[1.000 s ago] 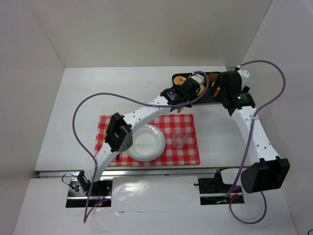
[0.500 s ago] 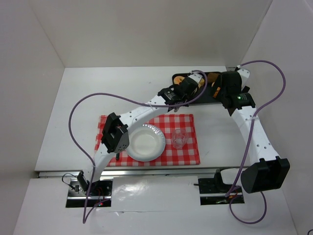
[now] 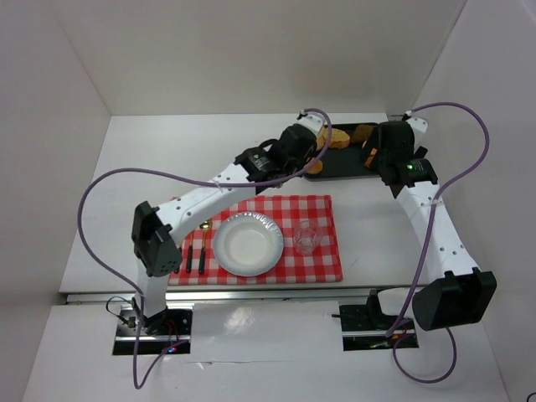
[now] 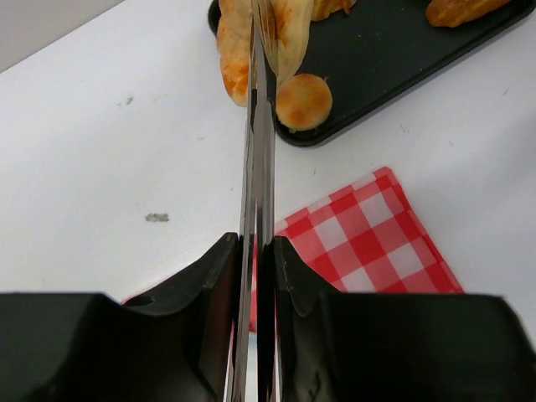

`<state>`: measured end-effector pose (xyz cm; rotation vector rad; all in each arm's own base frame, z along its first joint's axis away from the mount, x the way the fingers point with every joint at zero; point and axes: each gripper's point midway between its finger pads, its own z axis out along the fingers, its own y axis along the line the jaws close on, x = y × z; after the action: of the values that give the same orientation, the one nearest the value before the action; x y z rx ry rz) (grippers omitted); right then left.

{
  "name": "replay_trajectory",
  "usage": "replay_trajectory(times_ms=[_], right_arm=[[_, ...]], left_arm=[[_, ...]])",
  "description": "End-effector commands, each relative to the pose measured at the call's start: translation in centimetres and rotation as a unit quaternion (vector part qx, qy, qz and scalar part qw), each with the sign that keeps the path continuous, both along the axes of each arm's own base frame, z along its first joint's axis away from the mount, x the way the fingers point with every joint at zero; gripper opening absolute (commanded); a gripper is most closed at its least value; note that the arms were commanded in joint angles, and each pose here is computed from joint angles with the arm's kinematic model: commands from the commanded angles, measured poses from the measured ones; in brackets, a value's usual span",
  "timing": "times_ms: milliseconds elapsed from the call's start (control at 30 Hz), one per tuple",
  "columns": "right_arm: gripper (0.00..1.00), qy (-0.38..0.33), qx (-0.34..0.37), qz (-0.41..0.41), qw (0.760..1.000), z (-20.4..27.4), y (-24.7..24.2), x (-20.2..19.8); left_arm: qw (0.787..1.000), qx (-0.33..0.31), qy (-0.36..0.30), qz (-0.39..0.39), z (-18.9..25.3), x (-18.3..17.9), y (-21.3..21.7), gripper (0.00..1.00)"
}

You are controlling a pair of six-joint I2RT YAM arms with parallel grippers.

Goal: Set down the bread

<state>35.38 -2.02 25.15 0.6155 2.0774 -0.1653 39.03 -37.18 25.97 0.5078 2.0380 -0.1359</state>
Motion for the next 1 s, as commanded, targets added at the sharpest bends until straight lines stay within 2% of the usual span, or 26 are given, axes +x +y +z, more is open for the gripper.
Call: replay_trajectory(times_ms=[0,200,433,767,967], right_arm=[[0.99,-0.05,0.01,0.0,0.999,3.0,0.0,0.7],[0.99,-0.053,0.019,0.012,0.998,3.2,0.6,1.2],[0.99,-0.062,0.023,0.017,0.998,3.7,0.8,1.4],[0.99,-0.067,0.021,0.013,0.997,4.1,0.6,1.5],[0.99,-0.067,0.023,0.017,0.997,4.1,0.8,1.5]], left_arm=[[0.998,-0.031,-0.04,0.022,4.6,-1.1,2.6,0.0],[0.999,-0.001,-0.005,0.051,3.8,-4.8,7.8,0.0],[0.993,0.041,0.065,0.087,0.5,-13.0,14.2,0.0],[0.983,0.01,0.179,0.039,-2.4,-22.9,16.7,0.0],[0.974,0.022,0.223,0.016,-5.0,-25.6,17.5,0.0]])
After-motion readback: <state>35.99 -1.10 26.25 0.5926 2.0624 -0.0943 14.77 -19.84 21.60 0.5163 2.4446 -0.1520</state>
